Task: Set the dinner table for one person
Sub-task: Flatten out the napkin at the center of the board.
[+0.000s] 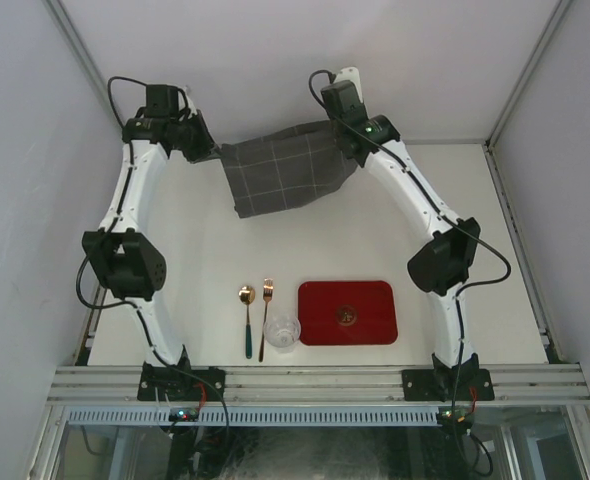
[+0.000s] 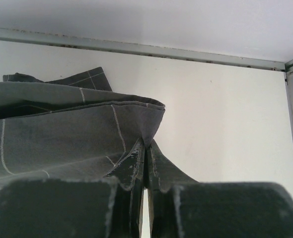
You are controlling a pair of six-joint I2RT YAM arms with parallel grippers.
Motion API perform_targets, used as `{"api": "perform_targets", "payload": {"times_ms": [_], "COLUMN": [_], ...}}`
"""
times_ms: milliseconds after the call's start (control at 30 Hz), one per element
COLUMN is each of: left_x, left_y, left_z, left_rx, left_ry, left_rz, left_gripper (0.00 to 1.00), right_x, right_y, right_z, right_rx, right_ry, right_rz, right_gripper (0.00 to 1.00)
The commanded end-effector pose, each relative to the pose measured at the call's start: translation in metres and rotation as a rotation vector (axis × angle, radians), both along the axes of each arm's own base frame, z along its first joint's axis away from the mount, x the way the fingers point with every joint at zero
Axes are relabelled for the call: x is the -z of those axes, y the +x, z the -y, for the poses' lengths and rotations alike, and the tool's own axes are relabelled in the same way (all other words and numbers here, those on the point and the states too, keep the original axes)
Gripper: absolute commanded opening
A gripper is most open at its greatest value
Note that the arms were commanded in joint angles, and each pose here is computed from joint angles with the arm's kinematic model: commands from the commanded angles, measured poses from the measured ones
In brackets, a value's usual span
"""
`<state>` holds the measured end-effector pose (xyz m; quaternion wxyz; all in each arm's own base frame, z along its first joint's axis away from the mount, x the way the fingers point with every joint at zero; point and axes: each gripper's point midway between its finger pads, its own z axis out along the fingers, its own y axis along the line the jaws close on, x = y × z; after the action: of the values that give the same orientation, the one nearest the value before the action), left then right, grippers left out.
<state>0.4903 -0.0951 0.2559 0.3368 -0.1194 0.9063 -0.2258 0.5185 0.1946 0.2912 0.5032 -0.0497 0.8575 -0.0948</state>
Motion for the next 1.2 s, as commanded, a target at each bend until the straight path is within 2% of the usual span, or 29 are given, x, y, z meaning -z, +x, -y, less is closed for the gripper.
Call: {"api": "perform_targets", "payload": {"times_ms": [0, 367, 900, 1167], "left_x": [-0.036, 0.004, 0.049, 0.083], "left_y": [-0.013, -0.056, -0.117, -0.147], "left_z": [0.011, 0.088, 0.207, 0.261], "left_rx": [0.057, 0.294, 0.706, 0.862], "left_ry": [-0.016, -0.054, -0.062, -0.078], "left_rz": [0.095, 0.002, -0.13, -0.227], "left_gripper": [0.0, 0.0, 0.0, 0.0], "right_x": [-0.001, 0.057, 0.097, 0.125], "right_y": [0.008, 0.015, 0.017, 0.015], "right_z": [0.017, 0.051, 0.096, 0.113], "right_rx": [0.048, 0.142, 0.259, 0.318], "right_ry": [-0.021, -0.035, -0.065, -0.091], "right_rz": [0.011, -0.121, -0.212, -0.265], "right_gripper": [0.0, 0.0, 0.0, 0.0]}}
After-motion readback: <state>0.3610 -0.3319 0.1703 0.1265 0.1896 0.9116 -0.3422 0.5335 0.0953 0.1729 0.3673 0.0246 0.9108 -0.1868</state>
